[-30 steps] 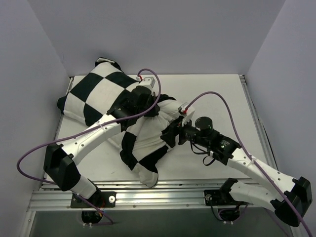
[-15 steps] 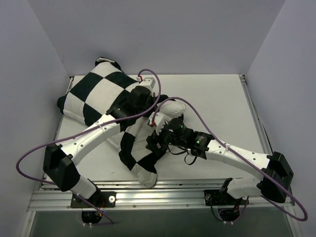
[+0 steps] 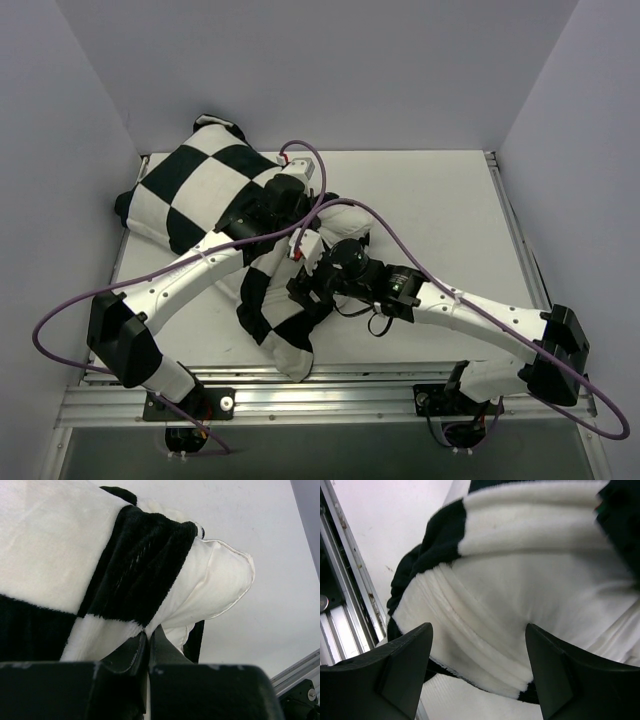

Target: Remove the pillowcase from the pillow

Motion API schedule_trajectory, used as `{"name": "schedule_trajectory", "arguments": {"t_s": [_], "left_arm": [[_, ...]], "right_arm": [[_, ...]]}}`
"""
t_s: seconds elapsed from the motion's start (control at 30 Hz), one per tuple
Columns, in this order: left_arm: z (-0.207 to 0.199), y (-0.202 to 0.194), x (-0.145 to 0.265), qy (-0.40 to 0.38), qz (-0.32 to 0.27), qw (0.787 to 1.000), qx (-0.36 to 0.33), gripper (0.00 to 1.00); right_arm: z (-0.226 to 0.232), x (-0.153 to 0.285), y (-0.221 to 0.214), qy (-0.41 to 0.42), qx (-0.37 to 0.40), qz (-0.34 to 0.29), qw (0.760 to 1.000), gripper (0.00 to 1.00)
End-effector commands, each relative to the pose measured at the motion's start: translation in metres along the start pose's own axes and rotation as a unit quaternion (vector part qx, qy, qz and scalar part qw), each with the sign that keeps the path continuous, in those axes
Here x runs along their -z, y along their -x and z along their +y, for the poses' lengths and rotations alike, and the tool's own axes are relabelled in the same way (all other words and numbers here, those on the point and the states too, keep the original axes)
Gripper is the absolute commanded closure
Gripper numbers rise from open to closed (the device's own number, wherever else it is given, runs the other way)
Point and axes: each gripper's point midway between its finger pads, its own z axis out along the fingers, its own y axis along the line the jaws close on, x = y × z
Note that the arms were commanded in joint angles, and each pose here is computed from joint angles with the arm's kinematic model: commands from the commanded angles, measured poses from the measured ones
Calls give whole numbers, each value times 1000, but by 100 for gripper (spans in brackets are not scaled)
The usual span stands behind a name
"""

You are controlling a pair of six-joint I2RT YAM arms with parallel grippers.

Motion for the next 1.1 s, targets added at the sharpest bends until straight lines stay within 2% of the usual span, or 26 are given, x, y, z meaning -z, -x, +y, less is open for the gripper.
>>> {"name": "schedule_trajectory", "arguments": {"t_s": [0.0, 0.13, 0.43, 0.53, 0.6, 0.63, 0.67, 0.77, 0.97, 1.07], "left_arm": [[-4, 27, 11, -11, -39, 999, 3, 98], [-1, 26, 10, -5, -38, 999, 1, 98], [-1, 42, 9, 11, -52, 999, -10, 98], [1, 54, 7, 20, -66, 998, -13, 98], [5, 62, 7, 32, -71, 997, -14, 98], [5, 70, 6, 37, -78, 996, -12, 98], [7, 73, 7, 44, -81, 996, -11, 98], [15, 90, 7, 62, -103, 993, 3, 98], [42, 140, 18, 98, -161, 980, 60, 98], [63, 167, 31, 125, -198, 967, 104, 98]], "right_arm": [[-8, 5, 34, -20, 26, -29, 999, 30], [-3, -8, 28, -3, 29, -15, 999, 29], [34, -29, -47, 68, 15, 81, 994, 33], [49, -28, -79, 82, 8, 126, 989, 41], [59, -26, -95, 88, 4, 146, 985, 54], [65, -26, -101, 91, 2, 154, 984, 61], [75, -24, -106, 100, 7, 160, 982, 75], [98, -14, -120, 121, 3, 171, 978, 98], [129, 3, -131, 158, -19, 185, 970, 100], [135, 10, -139, 165, -37, 194, 966, 100]]}}
